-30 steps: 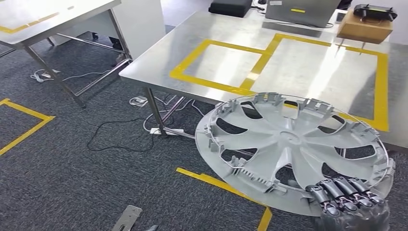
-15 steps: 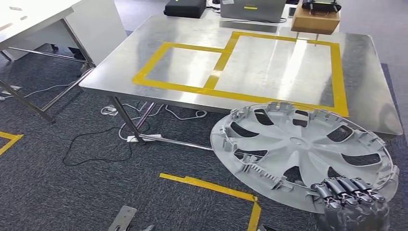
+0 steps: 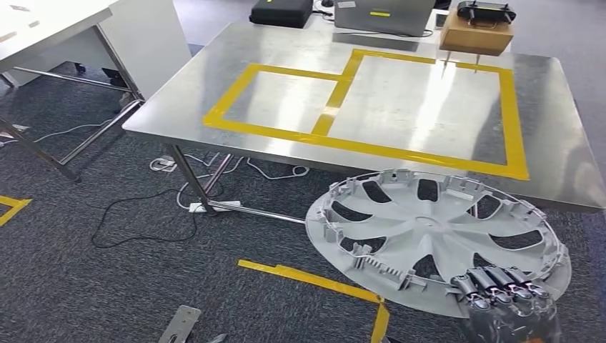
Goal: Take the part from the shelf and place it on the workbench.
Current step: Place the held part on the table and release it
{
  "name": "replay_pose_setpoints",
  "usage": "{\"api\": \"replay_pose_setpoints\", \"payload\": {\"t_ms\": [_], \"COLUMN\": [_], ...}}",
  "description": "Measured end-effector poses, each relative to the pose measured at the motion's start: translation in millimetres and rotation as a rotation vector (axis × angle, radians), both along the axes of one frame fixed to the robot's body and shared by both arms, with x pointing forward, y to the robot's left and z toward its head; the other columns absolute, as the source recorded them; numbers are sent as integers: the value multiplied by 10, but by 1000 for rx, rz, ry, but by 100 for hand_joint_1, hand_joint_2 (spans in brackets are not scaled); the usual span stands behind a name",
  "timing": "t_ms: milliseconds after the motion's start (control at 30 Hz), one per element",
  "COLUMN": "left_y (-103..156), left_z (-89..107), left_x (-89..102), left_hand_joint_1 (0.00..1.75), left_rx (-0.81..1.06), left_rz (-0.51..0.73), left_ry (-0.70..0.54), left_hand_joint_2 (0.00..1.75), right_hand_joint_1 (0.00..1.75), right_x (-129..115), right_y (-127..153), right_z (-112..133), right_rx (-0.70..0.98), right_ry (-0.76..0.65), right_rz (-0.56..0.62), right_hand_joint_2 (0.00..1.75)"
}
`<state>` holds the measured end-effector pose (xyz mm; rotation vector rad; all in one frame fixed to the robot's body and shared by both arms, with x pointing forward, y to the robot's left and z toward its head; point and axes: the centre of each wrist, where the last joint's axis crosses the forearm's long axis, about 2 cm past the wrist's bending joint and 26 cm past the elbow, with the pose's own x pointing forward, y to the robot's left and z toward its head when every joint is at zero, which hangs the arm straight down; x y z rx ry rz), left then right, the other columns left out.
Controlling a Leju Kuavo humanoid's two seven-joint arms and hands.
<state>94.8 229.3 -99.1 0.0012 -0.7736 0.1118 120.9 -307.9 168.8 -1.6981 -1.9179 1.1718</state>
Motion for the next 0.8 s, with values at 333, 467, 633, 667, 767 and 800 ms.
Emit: {"api": "replay_pose_setpoints", "payload": {"t_ms": [333,467,633,667,767,800], "left_y": [8,24,35,35,27,24], "left_z": [-3,-8,-6,-5,-2,-2], "left_x": [-8,-23,-7,-7,4,2], "left_hand_joint_1": [0,0,0,0,0,0], "left_rx": [2,5,7,7,6,5], "left_rz": [1,1,2,2,3,4], "left_ry": [2,5,2,2,0,0], "left_hand_joint_2": [175,175,175,175,175,175], "right_hand_joint_1": [175,175,175,175,175,175], "right_x": [0,-1,0,-2,3,5], "right_y": [-7,-8,-9,-9,-11,-11], "right_z": [-6,-14,-17,-19,-20,-21], "right_rx": [-2,-3,-3,-4,-3,-3], "right_ry": [2,6,7,8,8,8], "right_rz": [0,0,0,0,0,-1], "right_hand_joint_2": [175,175,175,175,175,175]}}
